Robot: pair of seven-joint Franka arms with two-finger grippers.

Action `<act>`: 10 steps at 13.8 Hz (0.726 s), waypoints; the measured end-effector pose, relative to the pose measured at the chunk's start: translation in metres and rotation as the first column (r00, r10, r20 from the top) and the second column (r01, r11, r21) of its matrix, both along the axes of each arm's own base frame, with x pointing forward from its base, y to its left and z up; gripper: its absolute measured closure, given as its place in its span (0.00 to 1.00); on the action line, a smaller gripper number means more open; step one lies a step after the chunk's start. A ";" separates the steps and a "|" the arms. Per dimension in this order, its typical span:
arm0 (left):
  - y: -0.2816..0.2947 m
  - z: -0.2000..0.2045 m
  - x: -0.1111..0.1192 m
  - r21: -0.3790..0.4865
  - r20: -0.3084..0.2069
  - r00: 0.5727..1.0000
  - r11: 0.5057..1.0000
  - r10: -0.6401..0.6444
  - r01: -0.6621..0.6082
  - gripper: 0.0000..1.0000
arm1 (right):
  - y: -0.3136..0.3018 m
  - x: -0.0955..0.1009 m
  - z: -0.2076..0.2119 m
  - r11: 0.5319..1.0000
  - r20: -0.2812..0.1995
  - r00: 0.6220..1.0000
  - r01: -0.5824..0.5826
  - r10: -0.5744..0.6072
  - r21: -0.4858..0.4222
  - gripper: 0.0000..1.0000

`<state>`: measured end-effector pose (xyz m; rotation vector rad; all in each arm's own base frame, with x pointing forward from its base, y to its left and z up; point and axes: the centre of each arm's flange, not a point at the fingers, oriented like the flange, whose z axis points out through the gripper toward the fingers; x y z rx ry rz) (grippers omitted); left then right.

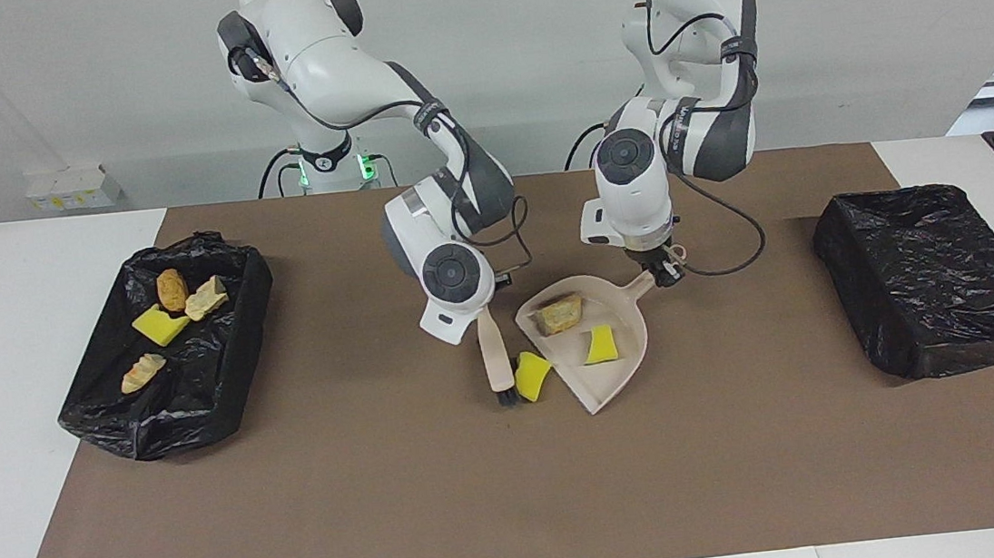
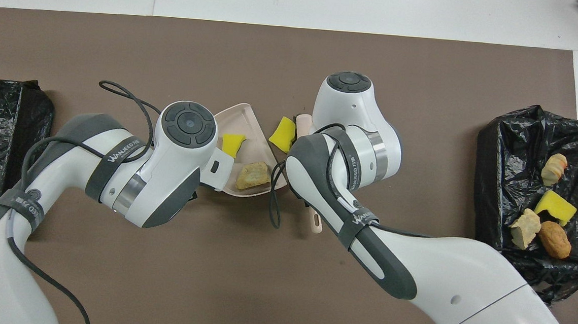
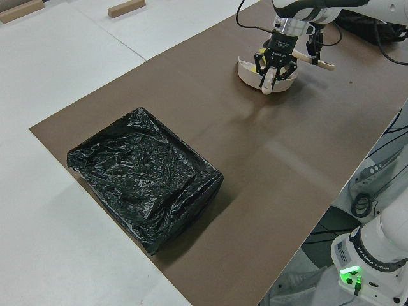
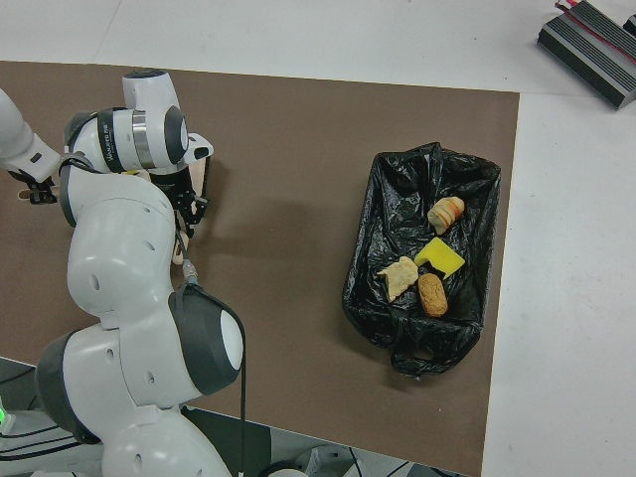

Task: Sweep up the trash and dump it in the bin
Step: 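Push the sponge pieces into the dustpan with the right gripper's brush, then carry the dustpan to the nearer trash bag with the left gripper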

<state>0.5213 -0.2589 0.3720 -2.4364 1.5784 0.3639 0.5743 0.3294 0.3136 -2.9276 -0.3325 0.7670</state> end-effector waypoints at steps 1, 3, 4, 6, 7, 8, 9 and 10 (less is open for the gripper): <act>0.000 0.000 0.000 0.000 0.000 1.000 1.000 0.000 0.000 0.68 | 0.010 -0.006 0.000 1.000 -0.002 1.000 -0.021 0.021 0.001 0.74; 0.000 0.000 0.000 0.000 -0.001 1.000 1.000 -0.002 0.002 0.68 | 0.027 -0.017 0.001 0.999 -0.005 0.999 -0.052 0.052 0.006 0.74; 0.000 0.000 0.000 0.000 -0.003 1.000 1.000 -0.009 0.009 0.68 | 0.034 -0.022 0.001 0.998 -0.008 0.998 -0.065 0.065 0.011 0.74; 0.000 -0.001 0.000 -0.001 -0.009 0.999 0.999 -0.033 0.033 0.68 | 0.041 -0.028 0.002 0.997 -0.015 0.997 -0.080 0.080 0.017 0.74; 0.000 -0.001 0.001 -0.004 -0.013 0.999 0.999 -0.050 0.050 0.68 | 0.041 -0.030 0.003 0.996 -0.023 0.996 -0.084 0.084 0.014 0.74; 0.000 -0.001 0.003 -0.014 -0.005 0.997 0.997 -0.072 0.072 0.68 | 0.038 -0.031 0.003 0.996 -0.035 0.996 -0.086 0.086 0.006 0.74; 0.000 -0.003 0.004 -0.030 0.006 0.994 0.994 -0.105 0.105 0.68 | 0.032 -0.030 0.004 0.996 -0.048 0.995 -0.090 0.090 0.000 0.74; -0.001 -0.006 0.005 -0.042 0.012 0.990 0.989 -0.141 0.141 0.68 | 0.022 -0.027 0.005 0.995 -0.060 0.994 -0.096 0.095 -0.004 0.74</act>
